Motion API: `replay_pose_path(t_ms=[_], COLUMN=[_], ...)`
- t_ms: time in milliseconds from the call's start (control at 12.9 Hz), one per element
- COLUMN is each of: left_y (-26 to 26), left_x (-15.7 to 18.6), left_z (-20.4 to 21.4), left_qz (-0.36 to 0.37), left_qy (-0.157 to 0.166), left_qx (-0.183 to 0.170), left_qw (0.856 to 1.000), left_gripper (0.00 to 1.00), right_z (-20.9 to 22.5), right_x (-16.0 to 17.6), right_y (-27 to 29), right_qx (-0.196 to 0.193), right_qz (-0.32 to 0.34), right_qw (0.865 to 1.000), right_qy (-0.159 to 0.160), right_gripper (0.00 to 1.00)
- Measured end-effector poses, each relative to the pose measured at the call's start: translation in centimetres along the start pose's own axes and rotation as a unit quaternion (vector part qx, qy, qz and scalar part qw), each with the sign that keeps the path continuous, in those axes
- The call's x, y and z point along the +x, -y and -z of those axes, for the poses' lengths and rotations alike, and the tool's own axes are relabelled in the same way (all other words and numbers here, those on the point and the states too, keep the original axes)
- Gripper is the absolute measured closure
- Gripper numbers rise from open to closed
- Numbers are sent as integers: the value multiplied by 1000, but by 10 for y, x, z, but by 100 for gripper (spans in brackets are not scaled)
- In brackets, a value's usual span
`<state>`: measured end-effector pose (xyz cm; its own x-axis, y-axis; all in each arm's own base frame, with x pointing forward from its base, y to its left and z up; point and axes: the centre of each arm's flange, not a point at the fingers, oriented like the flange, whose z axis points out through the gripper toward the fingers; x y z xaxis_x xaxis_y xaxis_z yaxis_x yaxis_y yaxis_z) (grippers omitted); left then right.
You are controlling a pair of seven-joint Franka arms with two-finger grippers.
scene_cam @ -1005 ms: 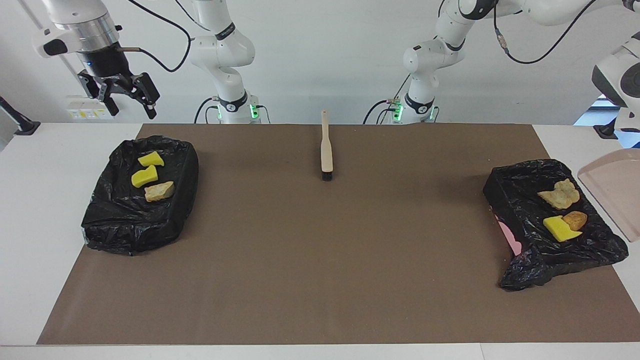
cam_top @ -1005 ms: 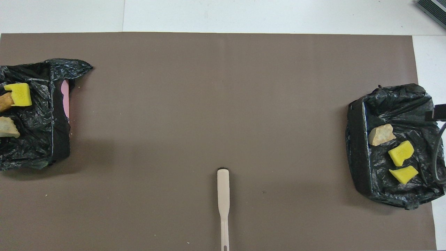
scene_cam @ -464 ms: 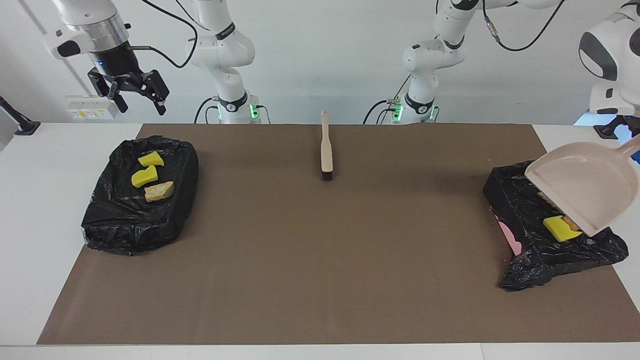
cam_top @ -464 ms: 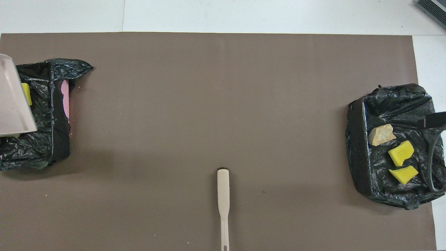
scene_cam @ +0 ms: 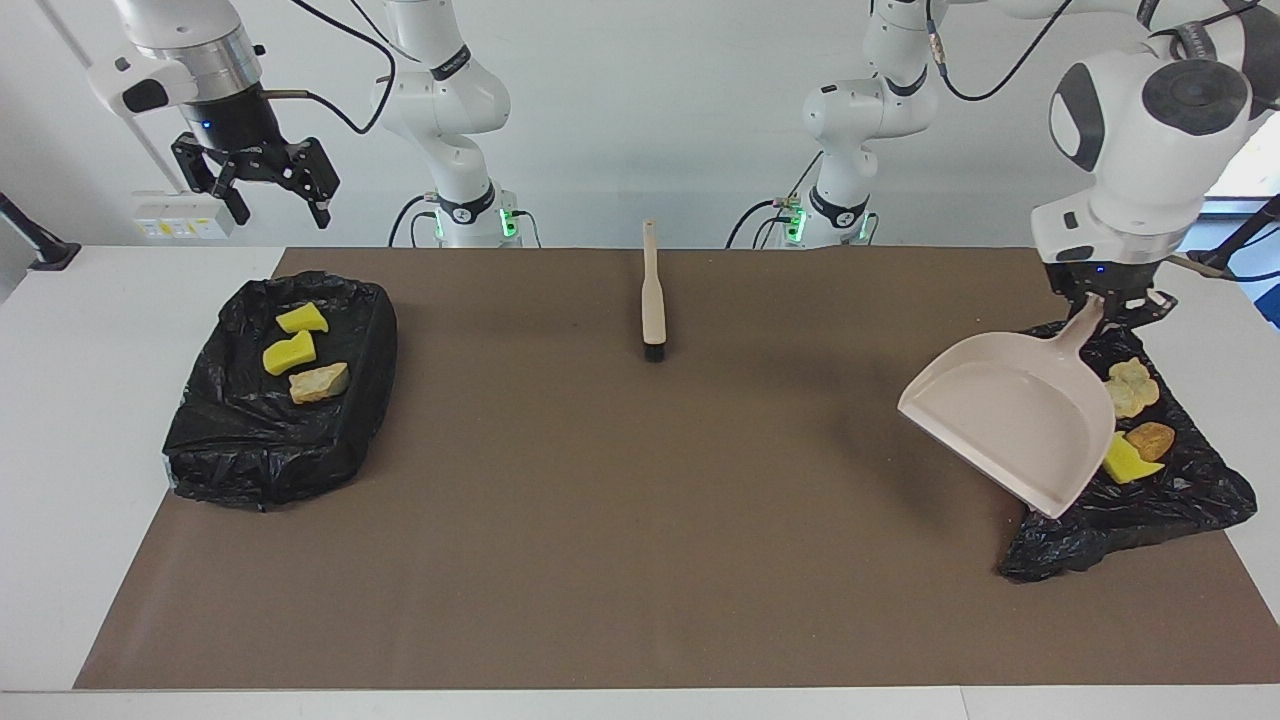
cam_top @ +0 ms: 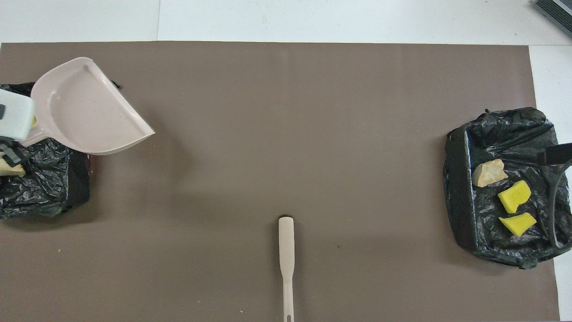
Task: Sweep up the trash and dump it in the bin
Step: 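Carry the empty dustpan back to the mat centre with the left gripper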
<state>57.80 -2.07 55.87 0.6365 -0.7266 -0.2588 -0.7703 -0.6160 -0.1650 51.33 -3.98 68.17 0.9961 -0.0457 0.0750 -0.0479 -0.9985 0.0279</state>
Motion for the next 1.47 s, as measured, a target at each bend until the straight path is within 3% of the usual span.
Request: replay_pose_path(t_ms=[309,773,1005,1469], left_y=[-86,-182,-220,-256], left_x=[76,181,216,267], left_z=[6,-13,-24,-32], left_qz=[135,275,301,333], left_qy=[-37,-92,-98,-91], left_qx=[-29,-74,-98,-112], left_qw=[990,954,943,932], left_gripper=[68,68,68,68], right_z=[4,4,4,4], right_x=[0,0,0,0], right_y=[-1,0,5,5], right_qx=[0,0,0,0], right_qz=[-1,0,4,5], right_qw=[1000,1000,1000,1000], right_qy=[-4,-4,-3,-3], right_gripper=[0,0,0,0])
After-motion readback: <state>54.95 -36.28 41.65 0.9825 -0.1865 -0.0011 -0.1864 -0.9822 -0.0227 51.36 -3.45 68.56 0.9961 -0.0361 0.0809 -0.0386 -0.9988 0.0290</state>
